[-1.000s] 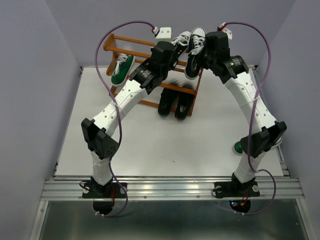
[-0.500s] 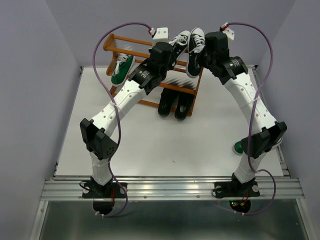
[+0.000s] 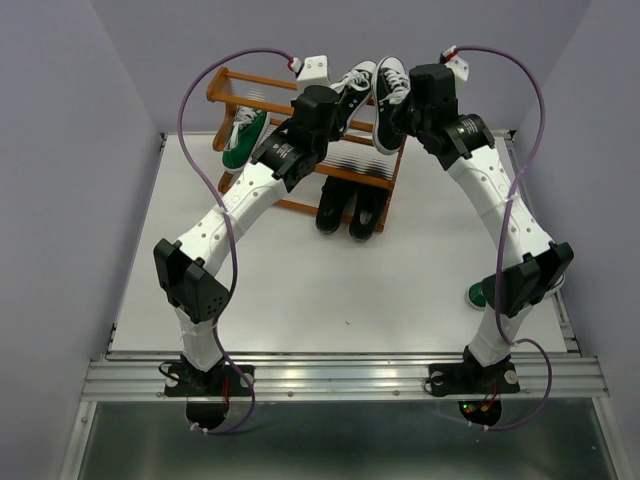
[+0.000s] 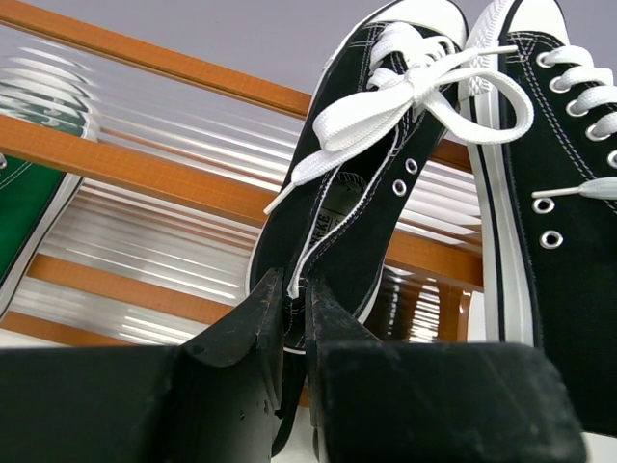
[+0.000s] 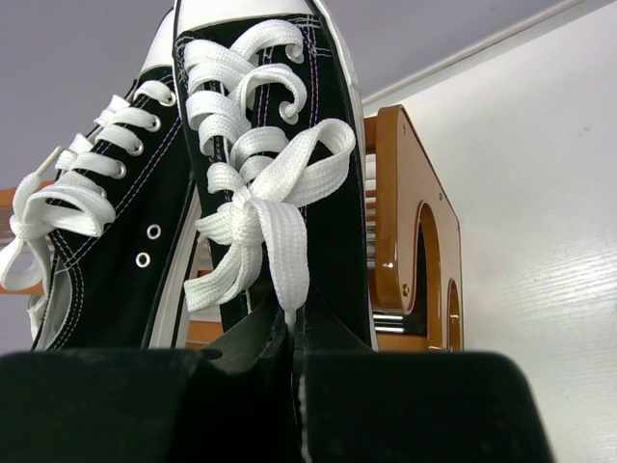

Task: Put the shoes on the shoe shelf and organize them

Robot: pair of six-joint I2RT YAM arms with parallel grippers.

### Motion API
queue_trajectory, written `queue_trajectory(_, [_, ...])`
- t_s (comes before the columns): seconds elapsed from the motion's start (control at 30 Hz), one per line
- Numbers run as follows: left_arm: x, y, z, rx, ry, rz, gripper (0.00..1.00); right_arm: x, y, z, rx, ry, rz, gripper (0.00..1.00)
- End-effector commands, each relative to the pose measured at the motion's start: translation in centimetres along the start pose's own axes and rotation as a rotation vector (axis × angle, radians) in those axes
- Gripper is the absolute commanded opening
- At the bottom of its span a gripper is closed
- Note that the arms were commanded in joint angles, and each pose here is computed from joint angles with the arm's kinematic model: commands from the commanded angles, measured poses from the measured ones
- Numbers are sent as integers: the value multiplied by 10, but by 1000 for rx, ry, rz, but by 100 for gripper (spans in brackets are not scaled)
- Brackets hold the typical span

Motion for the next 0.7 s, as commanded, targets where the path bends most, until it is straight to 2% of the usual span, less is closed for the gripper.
queue_trajectory(0.0, [-24,23,59,-120,-162,36,0,-2,31,18,79,-45,134,1])
queue_trajectory(0.17, [-20,22,58,-105,-148,40,0,3,35,8,60,-3,154,2])
queue_trajectory(0.23, [-22,22,58,-104,-150,38,0,4,32,9,55,-14,140,13])
queue_trajectory(0.27, [-22,22,59,-105,-152,33,0,5,29,8,49,-15,126,24])
queue_trajectory(0.37, [-23,22,60,-106,-156,31,0,6,22,9,30,-30,94,30])
queue_trajectory(0.67, [-23,23,62,-105,-162,38,0,8,7,7,-13,-43,32,37])
Point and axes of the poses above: each gripper's point midway between its finger pads, its own x axis out along the fingers, its own y axis along the line the jaws close on, z = x × y, the point moved 3 cm from there along -x, back along the fingers, and after that the axes turned 13 degrees about x, right-handed, at the moved point
